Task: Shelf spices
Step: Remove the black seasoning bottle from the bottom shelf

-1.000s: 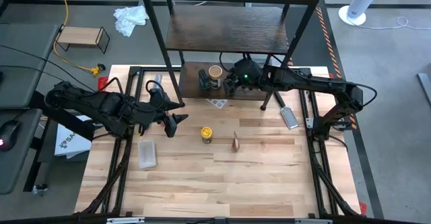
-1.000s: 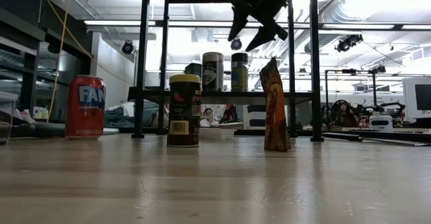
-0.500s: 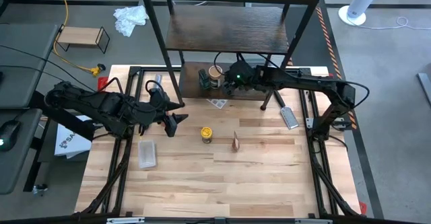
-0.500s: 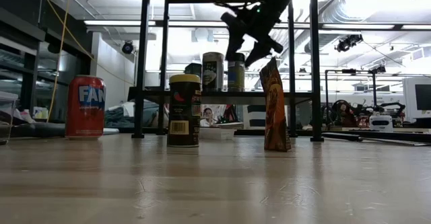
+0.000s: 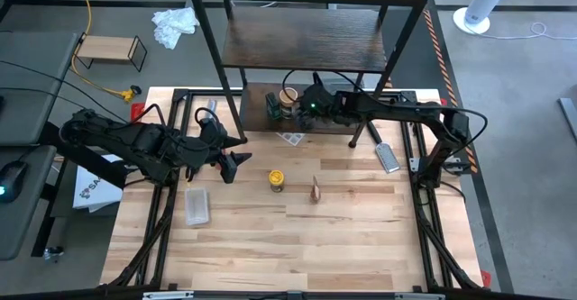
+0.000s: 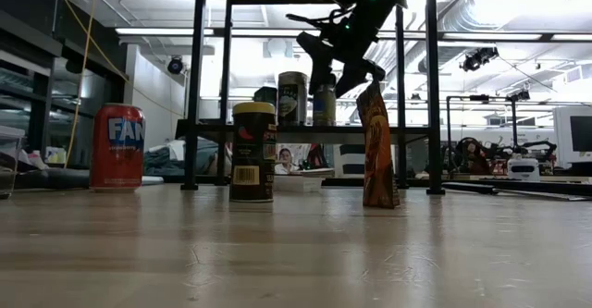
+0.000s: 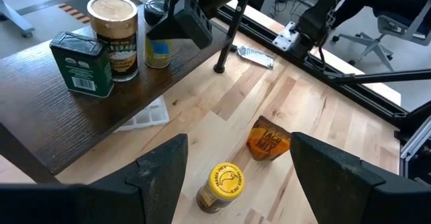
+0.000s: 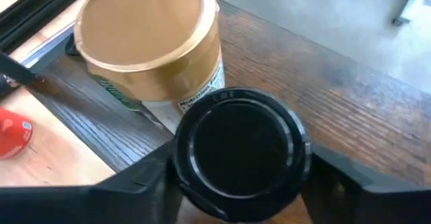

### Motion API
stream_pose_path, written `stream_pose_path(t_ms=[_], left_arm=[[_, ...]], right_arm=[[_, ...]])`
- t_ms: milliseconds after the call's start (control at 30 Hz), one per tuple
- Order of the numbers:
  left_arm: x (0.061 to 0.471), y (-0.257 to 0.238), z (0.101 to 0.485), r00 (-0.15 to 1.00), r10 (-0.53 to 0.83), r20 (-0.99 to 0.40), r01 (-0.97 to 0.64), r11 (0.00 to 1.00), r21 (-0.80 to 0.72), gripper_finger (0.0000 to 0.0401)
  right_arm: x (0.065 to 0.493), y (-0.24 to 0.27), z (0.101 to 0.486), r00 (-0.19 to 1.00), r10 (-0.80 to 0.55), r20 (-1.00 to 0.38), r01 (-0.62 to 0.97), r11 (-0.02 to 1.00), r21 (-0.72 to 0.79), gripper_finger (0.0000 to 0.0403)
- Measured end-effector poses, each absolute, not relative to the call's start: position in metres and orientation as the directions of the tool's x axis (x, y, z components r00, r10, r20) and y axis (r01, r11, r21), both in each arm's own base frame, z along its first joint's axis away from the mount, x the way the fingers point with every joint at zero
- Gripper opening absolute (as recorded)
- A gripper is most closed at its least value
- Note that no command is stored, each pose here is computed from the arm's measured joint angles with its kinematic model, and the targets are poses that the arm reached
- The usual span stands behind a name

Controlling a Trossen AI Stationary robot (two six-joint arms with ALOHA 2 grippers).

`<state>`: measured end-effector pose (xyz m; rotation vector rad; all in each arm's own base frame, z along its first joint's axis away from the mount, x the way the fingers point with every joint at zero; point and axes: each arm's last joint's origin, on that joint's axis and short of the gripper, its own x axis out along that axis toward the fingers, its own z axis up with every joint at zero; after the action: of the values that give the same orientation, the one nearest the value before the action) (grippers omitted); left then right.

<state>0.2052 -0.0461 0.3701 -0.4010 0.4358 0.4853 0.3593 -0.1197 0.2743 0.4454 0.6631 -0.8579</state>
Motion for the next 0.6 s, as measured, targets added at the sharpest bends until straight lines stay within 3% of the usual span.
stream_pose_path(t_ms=[100, 400, 600], left_arm=[[0.205, -0.046, 0.37, 0.797, 0.356, -0.488, -0.521, 0.813, -0.258, 0.0257], [0.204, -0.048, 0.369, 0.796, 0.348, -0.496, -0.515, 0.82, -0.249, 0.0257], [0.204, -0.047, 0.369, 0.793, 0.351, -0.498, -0.514, 0.823, -0.24, 0.0257]], right_arm=[[0.359, -0.113, 0.276, 0.484, -0.529, -0.697, 0.794, 0.601, 0.095, 0.019], [0.322, -0.02, 0.312, 0.477, -0.429, -0.767, 0.661, 0.751, -0.008, 0.019], [0.272, 0.068, 0.3, 0.344, -0.481, -0.806, 0.734, 0.673, -0.089, 0.019]])
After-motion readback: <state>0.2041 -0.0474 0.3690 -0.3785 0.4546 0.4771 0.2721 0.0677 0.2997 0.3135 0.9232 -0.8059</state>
